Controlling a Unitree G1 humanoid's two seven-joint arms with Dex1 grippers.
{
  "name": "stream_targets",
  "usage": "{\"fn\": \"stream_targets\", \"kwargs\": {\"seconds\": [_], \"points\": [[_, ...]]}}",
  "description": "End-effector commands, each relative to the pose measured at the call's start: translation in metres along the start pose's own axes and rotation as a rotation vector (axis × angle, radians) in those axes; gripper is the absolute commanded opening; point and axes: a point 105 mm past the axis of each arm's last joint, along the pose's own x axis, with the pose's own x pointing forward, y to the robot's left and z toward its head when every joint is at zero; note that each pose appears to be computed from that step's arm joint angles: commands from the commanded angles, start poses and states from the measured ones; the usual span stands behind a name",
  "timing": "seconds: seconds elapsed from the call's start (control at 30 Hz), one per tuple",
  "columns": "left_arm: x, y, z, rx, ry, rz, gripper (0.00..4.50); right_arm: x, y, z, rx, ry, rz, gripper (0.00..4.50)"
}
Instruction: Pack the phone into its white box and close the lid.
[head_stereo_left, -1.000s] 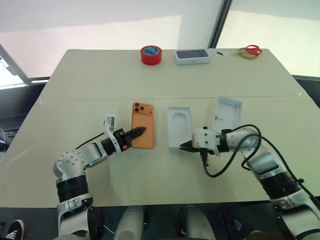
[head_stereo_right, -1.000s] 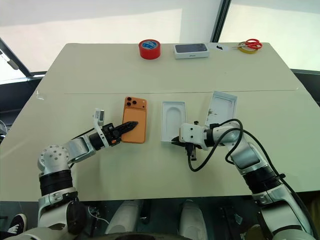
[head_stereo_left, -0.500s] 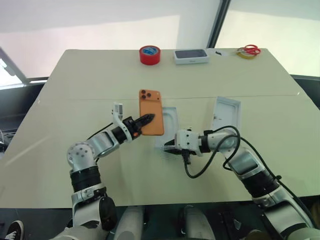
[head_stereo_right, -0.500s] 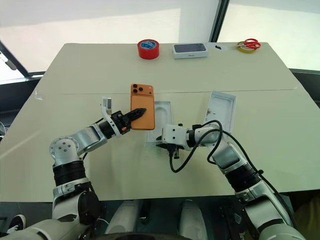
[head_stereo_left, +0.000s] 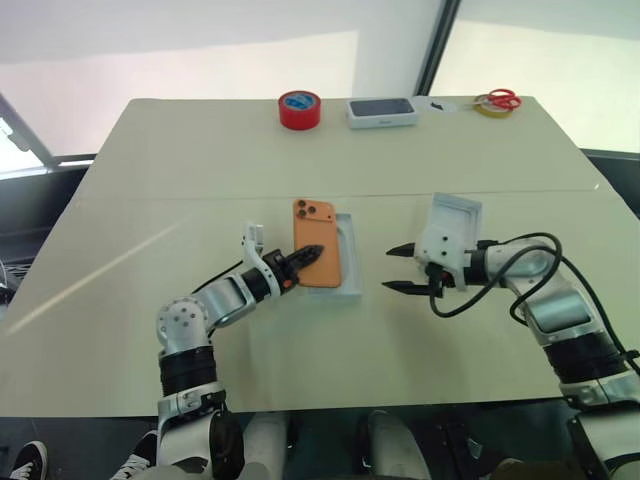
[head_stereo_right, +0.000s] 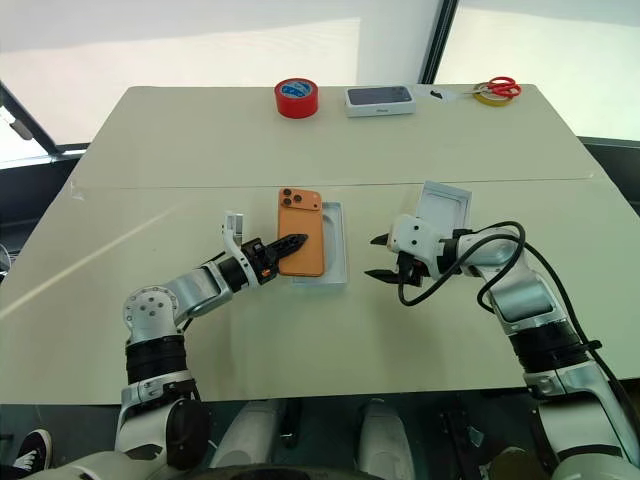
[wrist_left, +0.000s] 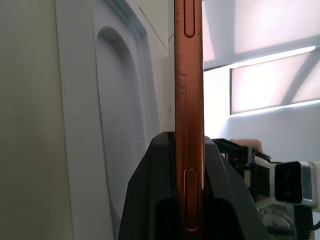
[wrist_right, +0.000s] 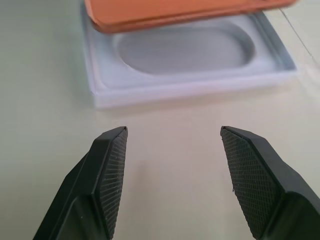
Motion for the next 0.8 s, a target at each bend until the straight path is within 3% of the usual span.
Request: {"fn": "stream_targets", "kwargs": {"seconds": [0.03,0.07,0.27,0.5,0.8], "points": [[0.006,-0.015,0.000,0.016,0.008,-0.059,0.00,0.001,-0.011,0.015,-0.068,-0.043,-0.039,3.09],[0.007,-0.014,-0.001,0.017,0.014,-0.053,0.00,0.002,-0.011,0.016,-0.070,-0.047,-0.041,3.09],[0.011,-0.024,0.002,0.051,0.045,-0.024,2.76,0.009,-0.011,0.019,-0.081,-0.054,-0.048,3.15],[0.000,-0.017,-0.003,0.160,0.137,0.085,2.76,0.013,-0.011,0.019,-0.080,-0.062,-0.056,3.15],[-0.034,-0.022,0.017,0.324,0.121,0.107,2.76,0.014,-0.011,0.019,-0.063,-0.072,-0.060,3.15]]}}
